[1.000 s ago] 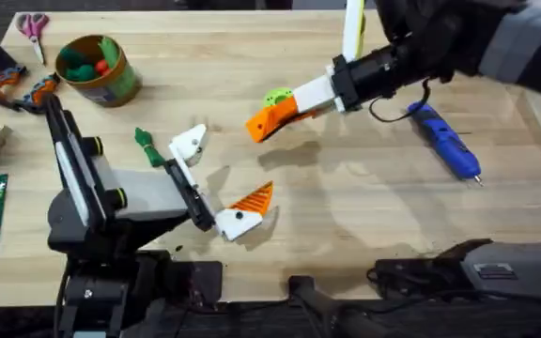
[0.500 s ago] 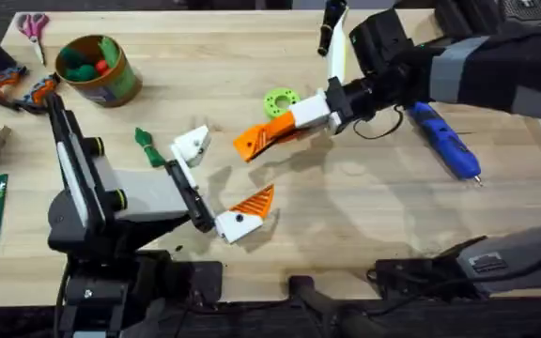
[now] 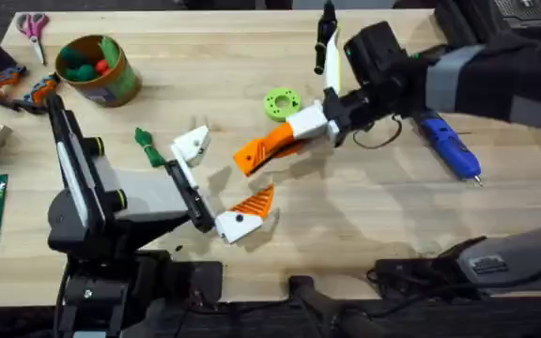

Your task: Pick up the gripper from the table and insert it into the empty holder that is missing its gripper. Then pick up a screw, insert it into the mounting hole, and use the screwdriver to tighten it. Finally, clean up the table by picking up the vegetable and placing it into the bucket.

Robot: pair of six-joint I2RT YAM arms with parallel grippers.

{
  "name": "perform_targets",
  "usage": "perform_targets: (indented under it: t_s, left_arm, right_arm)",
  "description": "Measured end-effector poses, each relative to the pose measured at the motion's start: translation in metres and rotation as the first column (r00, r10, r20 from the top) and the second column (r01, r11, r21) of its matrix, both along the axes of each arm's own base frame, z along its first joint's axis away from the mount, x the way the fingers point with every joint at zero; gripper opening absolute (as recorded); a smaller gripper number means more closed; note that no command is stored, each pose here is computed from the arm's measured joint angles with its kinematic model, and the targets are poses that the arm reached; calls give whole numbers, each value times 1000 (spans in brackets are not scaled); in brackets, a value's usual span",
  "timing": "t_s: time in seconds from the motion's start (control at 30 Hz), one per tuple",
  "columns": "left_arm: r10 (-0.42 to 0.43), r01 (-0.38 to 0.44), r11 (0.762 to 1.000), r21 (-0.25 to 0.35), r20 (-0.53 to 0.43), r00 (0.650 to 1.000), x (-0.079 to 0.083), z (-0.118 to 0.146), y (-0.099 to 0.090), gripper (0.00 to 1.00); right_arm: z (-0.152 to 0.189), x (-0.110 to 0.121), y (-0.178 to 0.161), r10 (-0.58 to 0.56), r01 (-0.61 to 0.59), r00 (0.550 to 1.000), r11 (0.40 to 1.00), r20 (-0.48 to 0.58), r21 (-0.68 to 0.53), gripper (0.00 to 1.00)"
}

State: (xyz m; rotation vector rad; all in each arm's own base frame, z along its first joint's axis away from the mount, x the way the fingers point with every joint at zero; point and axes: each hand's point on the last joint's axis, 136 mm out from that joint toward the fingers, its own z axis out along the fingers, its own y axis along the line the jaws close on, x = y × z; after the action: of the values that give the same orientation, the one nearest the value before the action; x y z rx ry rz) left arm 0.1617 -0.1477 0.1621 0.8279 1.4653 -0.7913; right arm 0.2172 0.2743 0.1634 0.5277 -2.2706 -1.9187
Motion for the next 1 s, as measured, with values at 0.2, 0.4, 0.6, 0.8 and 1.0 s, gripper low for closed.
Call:
perform_targets:
  t_s: [0.2,0.4,0.6,0.8,1.0]
  left_arm:
    - [-2,2,1000,0,0,1000,0,0,0,985]
    - [-3,3,1000,0,0,1000,0,0,0,985]
    - [-3,3,1000,0,0,1000,0,0,0,985]
    - [-3,3,1000,0,0,1000,0,0,0,986]
    - [-3,3,1000,0,0,1000,0,0,0,986]
  right_arm:
    - [2,-2,-3,-63,62,990,998,129,17,12]
    - [18,2,-6,-205,181,948,976,244,120,11]
    - [-10,-6,-12,-287,281,955,956,76,81,11]
    - [-11,-5,-8,-272,266,961,958,51,105,11]
    - [-28,-9,-8,-234,233,972,969,7,80,11]
